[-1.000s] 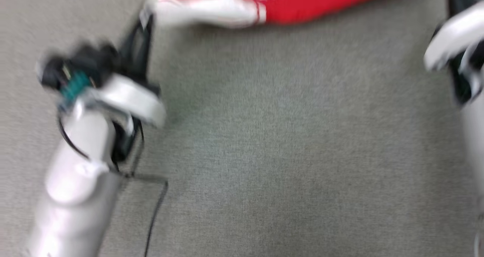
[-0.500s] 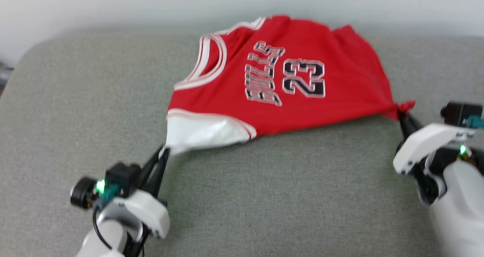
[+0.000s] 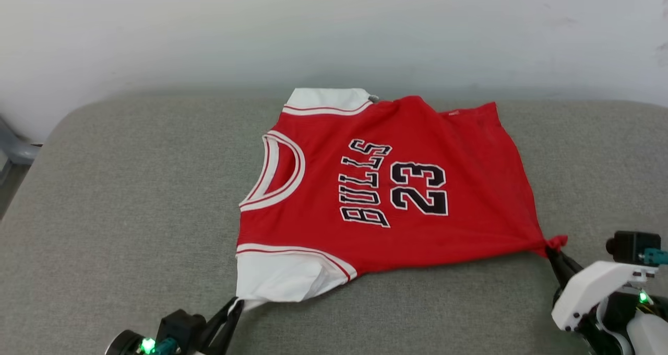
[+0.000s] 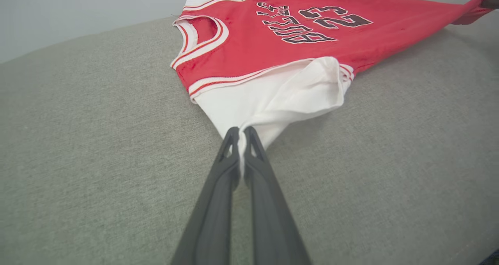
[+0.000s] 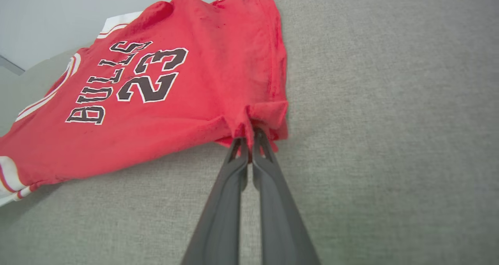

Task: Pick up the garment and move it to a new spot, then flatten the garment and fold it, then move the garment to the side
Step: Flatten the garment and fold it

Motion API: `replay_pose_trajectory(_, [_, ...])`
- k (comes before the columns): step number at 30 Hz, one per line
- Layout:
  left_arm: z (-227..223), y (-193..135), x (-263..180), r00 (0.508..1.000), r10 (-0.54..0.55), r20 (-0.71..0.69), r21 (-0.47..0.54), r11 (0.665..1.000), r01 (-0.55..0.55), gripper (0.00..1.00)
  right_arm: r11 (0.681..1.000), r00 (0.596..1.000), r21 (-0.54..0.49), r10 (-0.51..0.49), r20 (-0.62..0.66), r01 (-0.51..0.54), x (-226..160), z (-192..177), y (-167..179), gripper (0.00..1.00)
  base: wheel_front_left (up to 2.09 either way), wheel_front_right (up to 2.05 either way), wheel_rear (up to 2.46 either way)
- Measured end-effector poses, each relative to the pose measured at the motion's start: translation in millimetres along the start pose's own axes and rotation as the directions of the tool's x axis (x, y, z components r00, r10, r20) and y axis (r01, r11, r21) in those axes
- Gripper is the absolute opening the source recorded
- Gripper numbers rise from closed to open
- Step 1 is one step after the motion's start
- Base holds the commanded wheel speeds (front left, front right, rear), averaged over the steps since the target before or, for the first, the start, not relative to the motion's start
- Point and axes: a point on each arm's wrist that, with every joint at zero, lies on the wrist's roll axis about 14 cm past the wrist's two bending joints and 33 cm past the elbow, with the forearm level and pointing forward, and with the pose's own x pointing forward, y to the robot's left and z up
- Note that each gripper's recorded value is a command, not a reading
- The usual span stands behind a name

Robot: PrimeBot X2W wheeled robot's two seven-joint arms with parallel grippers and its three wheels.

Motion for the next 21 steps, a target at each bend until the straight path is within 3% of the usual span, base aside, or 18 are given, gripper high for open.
replay_pose_trajectory(6, [-2,-12,-23,0.999,-0.030,-0.027,0.000,1.000,0.030,0.00,0.999,0.999,-0.031,0.029,-0.015,-0.030,-21,-1,2,0.00,0.00,0.00,0.00])
replay_pose_trajectory(12, [-10,-31,-47,0.993,-0.089,-0.082,-0.009,0.996,0.089,0.00,0.998,0.999,-0.058,-0.019,-0.045,0.016,-47,-13,-18,0.00,0.00,0.00,0.00])
replay_pose_trajectory(21, [-40,-55,-88,0.950,-0.198,-0.240,-0.066,0.980,0.187,0.00,0.998,0.973,-0.048,-0.052,-0.226,0.042,-88,-60,-29,0.00,0.00,0.00,0.00])
